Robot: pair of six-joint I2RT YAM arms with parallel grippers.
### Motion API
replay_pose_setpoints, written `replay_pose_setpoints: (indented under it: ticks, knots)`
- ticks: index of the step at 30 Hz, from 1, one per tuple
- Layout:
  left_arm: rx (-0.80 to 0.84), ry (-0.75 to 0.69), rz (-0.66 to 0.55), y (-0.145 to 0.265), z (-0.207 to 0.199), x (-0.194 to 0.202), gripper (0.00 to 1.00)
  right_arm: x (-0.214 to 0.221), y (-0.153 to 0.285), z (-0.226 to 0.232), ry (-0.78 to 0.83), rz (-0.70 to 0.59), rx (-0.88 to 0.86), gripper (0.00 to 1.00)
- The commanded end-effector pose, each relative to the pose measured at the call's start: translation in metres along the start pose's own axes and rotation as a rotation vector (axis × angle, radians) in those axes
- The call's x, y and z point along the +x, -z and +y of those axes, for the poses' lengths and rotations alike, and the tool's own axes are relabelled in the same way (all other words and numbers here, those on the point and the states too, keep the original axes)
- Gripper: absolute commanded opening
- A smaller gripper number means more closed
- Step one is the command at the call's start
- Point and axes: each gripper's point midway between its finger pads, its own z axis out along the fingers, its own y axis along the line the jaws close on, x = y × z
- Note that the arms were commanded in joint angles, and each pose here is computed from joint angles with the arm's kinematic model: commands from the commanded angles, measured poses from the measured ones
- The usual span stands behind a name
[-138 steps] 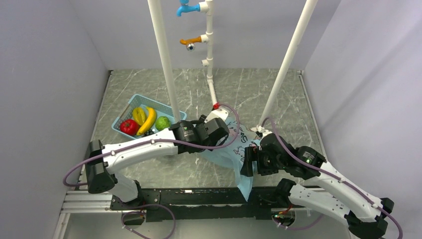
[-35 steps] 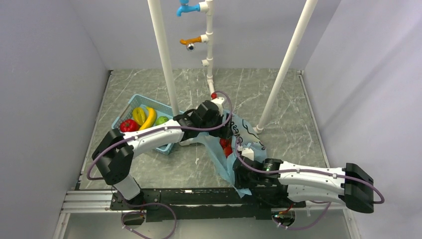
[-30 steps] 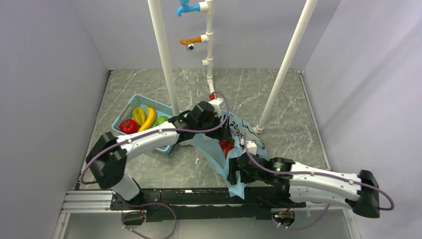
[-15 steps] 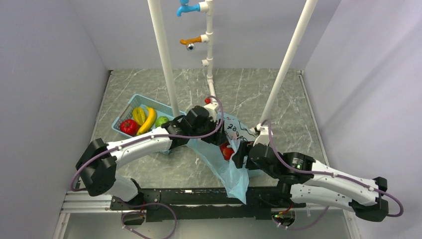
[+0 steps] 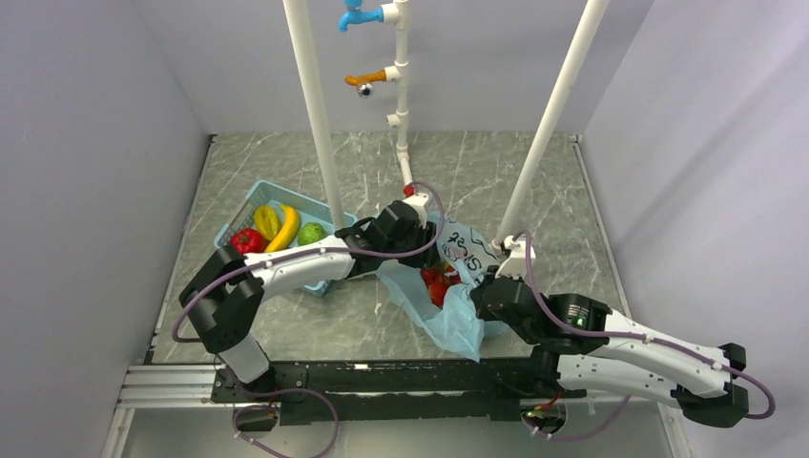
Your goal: Take the fake fruits out of the plastic bag
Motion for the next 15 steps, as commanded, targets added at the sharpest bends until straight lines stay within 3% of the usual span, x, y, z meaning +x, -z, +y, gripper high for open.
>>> replay_pose_setpoints:
  ticks: [1,6,12,15]
  knots:
    - [0.071,0.015,-0.108,-0.007,-0.027,-0.039,0.48,-0.011,0.004,-0.007,0.019,-0.042,0.023,0.0]
    - [0.055,0.036,-0.128,-0.018,-0.027,-0.042,0.56,-0.01,0.004,-0.003,0.023,-0.04,-0.005,0.0]
    - [0.047,0.027,-0.114,-0.026,-0.029,-0.042,0.42,-0.011,0.005,-0.006,0.036,-0.044,0.002,0.0]
    - [0.043,0.012,-0.083,-0.024,-0.033,-0.031,0.44,-0.012,0.007,-0.007,0.035,-0.047,0.001,0.0]
